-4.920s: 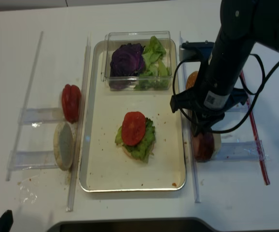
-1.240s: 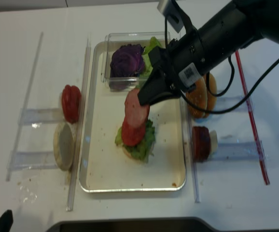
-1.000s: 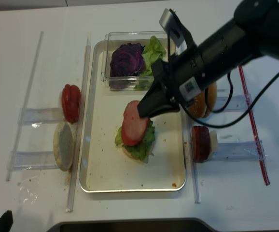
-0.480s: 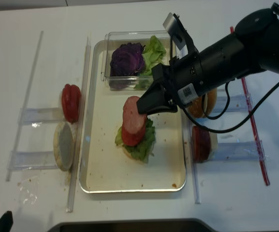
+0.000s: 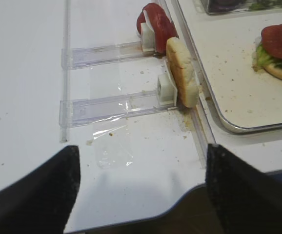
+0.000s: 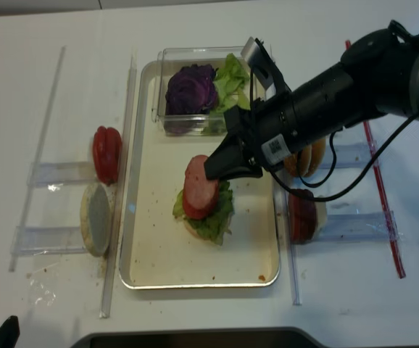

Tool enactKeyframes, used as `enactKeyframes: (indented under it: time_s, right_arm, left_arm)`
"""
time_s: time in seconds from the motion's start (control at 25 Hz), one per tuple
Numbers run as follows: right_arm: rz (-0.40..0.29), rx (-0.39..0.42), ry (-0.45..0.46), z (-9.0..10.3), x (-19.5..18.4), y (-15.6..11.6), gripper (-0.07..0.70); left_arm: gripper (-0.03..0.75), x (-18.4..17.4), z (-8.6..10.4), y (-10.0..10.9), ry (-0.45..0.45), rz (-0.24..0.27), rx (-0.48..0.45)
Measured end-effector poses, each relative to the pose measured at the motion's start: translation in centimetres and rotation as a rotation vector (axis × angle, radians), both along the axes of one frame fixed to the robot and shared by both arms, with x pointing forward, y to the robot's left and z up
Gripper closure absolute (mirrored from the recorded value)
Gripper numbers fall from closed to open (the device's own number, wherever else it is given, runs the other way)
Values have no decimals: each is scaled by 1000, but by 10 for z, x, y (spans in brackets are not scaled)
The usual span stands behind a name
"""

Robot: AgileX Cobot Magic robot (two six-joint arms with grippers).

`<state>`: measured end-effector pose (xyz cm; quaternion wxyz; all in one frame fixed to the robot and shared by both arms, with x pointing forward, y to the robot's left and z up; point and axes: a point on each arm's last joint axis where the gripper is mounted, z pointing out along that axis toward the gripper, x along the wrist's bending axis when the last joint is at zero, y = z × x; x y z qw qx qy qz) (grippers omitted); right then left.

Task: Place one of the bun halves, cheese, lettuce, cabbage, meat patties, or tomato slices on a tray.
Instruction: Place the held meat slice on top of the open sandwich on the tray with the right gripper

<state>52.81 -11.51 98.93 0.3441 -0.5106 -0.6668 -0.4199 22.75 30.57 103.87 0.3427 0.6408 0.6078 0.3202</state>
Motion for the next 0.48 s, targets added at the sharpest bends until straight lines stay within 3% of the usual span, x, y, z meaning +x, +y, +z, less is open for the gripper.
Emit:
enactKeyframes:
  time_s: [0.48]
  right_arm:
    - [-25, -27, -20, -2, 1, 5, 528]
  left_arm:
    - [223, 0, 0, 0, 0, 0, 0]
